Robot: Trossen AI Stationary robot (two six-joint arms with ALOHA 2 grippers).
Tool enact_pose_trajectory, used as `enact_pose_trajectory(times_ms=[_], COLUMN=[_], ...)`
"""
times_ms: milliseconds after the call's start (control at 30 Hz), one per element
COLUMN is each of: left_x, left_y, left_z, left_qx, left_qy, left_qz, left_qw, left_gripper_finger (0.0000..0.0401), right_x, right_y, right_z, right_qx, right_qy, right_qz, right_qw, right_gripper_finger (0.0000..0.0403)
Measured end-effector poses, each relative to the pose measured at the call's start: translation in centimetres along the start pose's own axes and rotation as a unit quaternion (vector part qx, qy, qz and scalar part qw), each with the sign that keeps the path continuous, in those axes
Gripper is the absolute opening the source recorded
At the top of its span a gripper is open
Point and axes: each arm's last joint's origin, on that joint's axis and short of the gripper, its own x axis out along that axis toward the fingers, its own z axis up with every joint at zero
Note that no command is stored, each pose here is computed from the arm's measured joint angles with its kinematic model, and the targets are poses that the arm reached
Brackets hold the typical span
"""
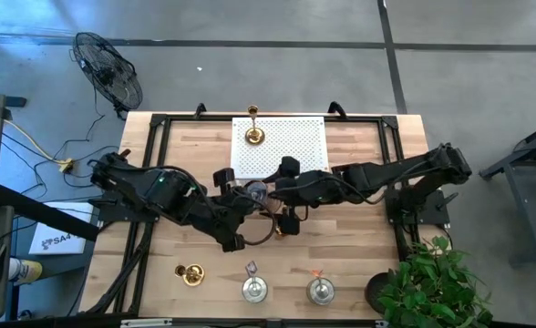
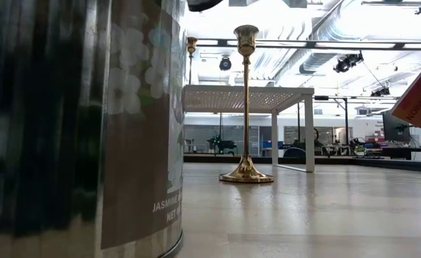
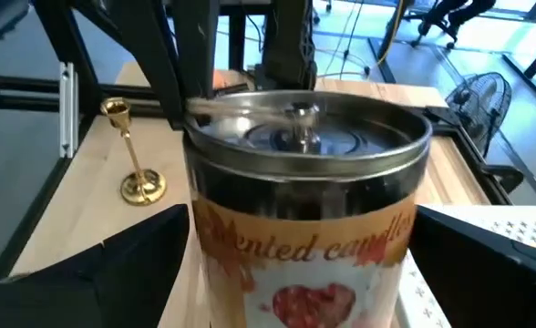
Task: Pick & Place candle stick holders
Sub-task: Put the top left silver scented candle on the shelf
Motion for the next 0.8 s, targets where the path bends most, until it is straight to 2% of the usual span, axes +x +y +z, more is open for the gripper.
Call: enact_pose_trajectory(times_ms=[800], left_x=[0.0], left_y=[-0.27], left_z=[0.49], left_qx=[0.011], left_qy=[-0.021], left_qz=[-0.016], left_qw=[1.0], left_gripper_finger=[0.0], right_x=[-0.05], right_y=[0.2], right_z=[0.91], right_qx=[0.011], right_qy=[-0.045], right_qz=[0.027], right_qw=[0.999], right_gripper_finger=[0.0394])
